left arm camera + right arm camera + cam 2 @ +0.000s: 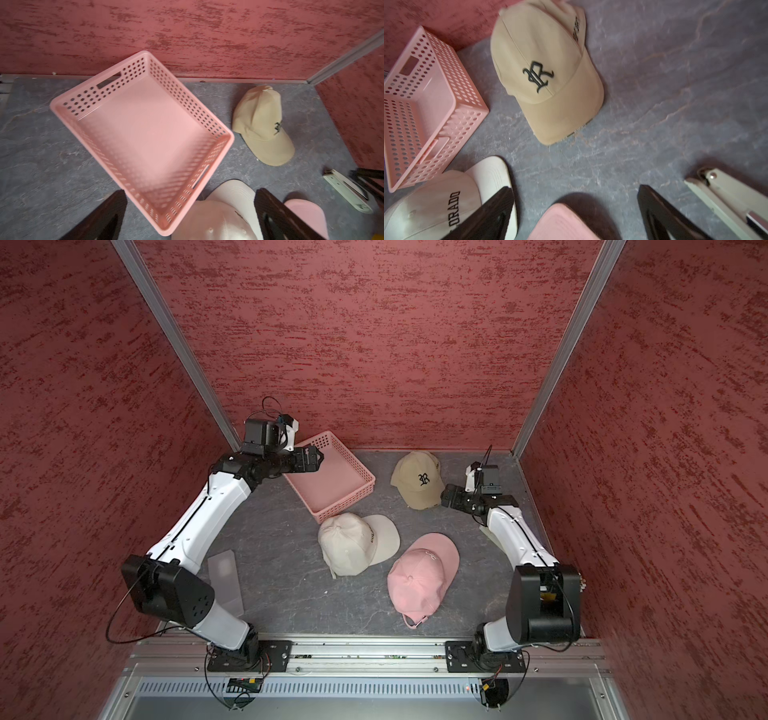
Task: Turn the baseball cap inside out
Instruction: Place the baseball cap at the center of the board, then reset both arms
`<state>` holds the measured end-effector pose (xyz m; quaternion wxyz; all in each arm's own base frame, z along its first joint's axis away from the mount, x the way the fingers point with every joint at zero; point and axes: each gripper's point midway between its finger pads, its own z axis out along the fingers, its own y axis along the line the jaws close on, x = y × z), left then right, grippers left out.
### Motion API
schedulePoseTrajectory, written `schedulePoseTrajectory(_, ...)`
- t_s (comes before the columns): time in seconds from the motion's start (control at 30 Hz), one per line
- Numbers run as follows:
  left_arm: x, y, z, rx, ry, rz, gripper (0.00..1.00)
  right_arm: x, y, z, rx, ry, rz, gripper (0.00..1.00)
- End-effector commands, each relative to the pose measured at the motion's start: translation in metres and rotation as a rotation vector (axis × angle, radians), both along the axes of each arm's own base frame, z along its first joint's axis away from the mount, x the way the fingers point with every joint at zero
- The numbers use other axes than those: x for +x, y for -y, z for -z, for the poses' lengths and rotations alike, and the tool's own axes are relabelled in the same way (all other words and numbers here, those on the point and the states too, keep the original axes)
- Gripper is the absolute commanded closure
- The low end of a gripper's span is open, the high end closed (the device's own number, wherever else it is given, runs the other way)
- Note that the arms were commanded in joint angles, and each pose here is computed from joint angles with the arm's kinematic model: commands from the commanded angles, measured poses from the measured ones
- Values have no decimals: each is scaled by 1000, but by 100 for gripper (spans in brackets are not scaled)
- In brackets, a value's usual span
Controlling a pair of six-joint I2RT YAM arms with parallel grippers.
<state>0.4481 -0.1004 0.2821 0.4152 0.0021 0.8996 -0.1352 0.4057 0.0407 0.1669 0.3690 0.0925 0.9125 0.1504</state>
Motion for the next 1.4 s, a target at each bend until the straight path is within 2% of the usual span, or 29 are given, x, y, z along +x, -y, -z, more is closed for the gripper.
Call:
schedulePoseTrajectory(0.0,1,-47,-3,-3,72,-146,0,8,29,-33,-129,248,130,1)
schedulePoseTrajectory(0.1,-7,-87,13,33,109,-275,0,1,46,-35,-258,329,155,1)
schedulePoseTrajectory(0.23,-21,-121,42,53,84,-359,0,0,51,-17,-315,342,154,1)
schedulePoseTrajectory(0.3,-25,-125,54,90,114,-344,0,2,53,-5,-335,369,159,1)
schedulePoseTrajectory(0.37,-31,-125,64,117,158,-315,0,1,51,0,-351,449,138,1)
schedulePoseTrajectory(0.47,-39,-139,85,126,153,-350,0,-4,51,8,-356,521,148,2)
schedulePoseTrajectory(0.57,-46,-149,101,134,197,-365,0,-5,43,21,-348,550,104,2)
schedulePoseTrajectory(0.77,-59,-146,128,142,247,-329,0,-19,36,38,-340,640,72,1)
schedulePoseTrajectory(1.03,-68,-132,131,154,388,-257,0,-12,37,45,-344,612,80,1)
schedulePoseTrajectory(1.13,-67,-121,139,156,403,-194,0,-7,35,47,-343,591,63,2)
schedulePoseTrajectory(1.23,-65,-111,143,110,422,-160,0,-6,34,48,-344,580,57,1)
schedulePoseTrajectory(1.3,-64,-103,139,74,475,-133,0,-6,35,48,-344,580,61,2)
schedulePoseTrajectory(1.37,-60,-94,144,89,482,-99,0,-6,35,48,-344,577,65,2)
